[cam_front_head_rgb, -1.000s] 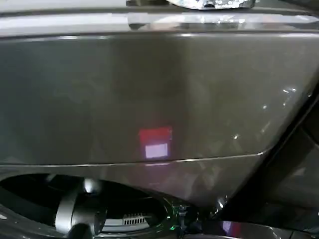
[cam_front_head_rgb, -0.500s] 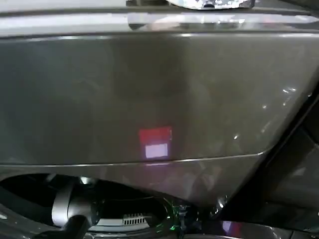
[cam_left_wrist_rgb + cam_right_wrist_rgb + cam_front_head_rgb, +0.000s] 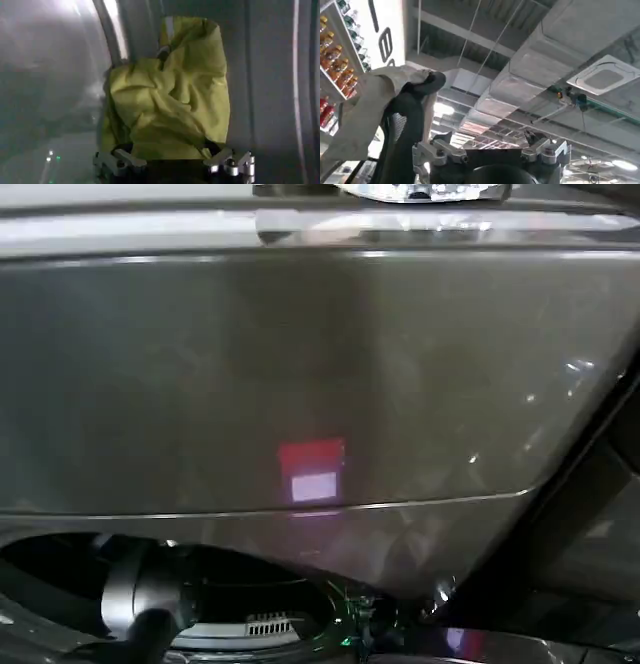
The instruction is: Grasp the clothes from the dryer.
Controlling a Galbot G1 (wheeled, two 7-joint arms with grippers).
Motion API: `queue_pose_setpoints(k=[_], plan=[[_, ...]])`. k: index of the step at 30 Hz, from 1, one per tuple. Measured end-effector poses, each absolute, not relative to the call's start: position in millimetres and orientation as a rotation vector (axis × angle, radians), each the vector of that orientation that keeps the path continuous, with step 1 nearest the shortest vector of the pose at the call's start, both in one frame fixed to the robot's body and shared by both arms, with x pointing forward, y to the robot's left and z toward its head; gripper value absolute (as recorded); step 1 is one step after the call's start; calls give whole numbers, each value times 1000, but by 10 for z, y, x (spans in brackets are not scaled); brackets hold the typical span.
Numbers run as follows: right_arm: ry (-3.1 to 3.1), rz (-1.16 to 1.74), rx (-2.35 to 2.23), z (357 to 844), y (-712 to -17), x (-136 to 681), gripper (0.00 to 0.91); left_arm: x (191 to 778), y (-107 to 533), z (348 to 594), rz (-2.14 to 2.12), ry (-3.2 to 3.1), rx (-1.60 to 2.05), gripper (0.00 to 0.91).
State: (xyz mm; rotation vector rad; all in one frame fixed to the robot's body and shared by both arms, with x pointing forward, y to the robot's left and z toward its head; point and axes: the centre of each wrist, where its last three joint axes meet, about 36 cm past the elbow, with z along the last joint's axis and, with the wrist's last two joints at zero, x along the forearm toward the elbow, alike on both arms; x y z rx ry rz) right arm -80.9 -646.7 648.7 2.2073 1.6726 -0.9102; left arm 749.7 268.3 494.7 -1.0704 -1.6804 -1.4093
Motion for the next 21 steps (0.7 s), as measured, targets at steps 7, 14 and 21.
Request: queue_pose_setpoints(k=[7, 14, 21], plan=[[1676, -911, 2207, 6476, -6473, -800, 907, 7499, 2723, 4824, -1398, -1707, -1066, 137], [1677, -912, 2207, 6474, -6473, -798, 907, 7486, 2747, 4760, -1393, -1729, -1082, 0], [1675, -916, 2211, 6480, -6478, -821, 907, 7483, 2746, 4706, -1387, -1739, -1095, 0]])
